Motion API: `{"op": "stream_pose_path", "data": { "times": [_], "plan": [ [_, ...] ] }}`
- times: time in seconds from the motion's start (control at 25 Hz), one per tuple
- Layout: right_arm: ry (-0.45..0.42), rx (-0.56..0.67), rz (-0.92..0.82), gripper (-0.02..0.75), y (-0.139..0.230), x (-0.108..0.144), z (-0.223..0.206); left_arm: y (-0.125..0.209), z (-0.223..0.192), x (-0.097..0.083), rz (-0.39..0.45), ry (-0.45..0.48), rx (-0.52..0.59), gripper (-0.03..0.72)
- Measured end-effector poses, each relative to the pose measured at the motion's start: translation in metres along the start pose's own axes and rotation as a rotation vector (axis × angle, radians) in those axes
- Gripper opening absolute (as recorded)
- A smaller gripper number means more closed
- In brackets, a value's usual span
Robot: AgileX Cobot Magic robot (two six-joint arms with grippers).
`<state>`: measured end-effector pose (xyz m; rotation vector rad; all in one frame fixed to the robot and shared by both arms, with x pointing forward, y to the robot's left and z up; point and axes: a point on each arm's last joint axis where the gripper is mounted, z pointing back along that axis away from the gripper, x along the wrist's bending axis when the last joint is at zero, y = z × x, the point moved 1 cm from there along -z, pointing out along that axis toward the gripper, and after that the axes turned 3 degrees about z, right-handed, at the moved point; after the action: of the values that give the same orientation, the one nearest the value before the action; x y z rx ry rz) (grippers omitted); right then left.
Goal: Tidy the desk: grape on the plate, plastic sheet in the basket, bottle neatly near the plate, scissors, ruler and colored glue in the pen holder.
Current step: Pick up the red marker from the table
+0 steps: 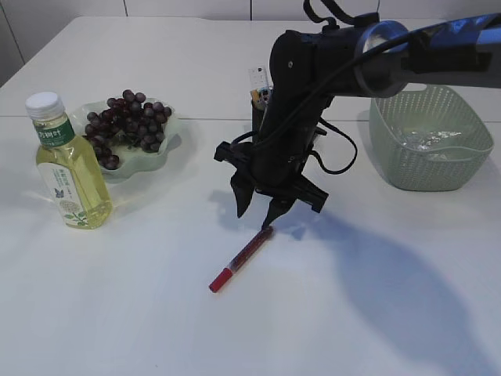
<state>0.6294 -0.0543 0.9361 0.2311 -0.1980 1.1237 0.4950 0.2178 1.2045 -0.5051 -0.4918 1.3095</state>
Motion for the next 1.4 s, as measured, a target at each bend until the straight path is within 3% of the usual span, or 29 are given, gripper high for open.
{"op": "stream_pose_path", "data": {
  "times": [0.24, 0.52, 0.92, 1.4],
  "plan": [
    [0.074, -0.006, -0.002, 0.329, -0.002, -0.008, -0.004, 0.000, 0.000, 0.000, 0.000, 0.000, 0.000, 0.307],
    [0.071, 0.044, -0.040, 0.330, -0.002, -0.007, -0.024, 0.000, 0.000, 0.000, 0.000, 0.000, 0.000, 0.307],
    [0.044, 0.013, -0.061, 0.330, -0.006, -0.004, -0.028, 0.000, 0.000, 0.000, 0.000, 0.000, 0.000, 0.307],
    [0.070, 0.014, -0.063, 0.330, -0.008, -0.008, -0.035, 0.000, 0.000, 0.000, 0.000, 0.000, 0.000, 0.307]
  ]
}}
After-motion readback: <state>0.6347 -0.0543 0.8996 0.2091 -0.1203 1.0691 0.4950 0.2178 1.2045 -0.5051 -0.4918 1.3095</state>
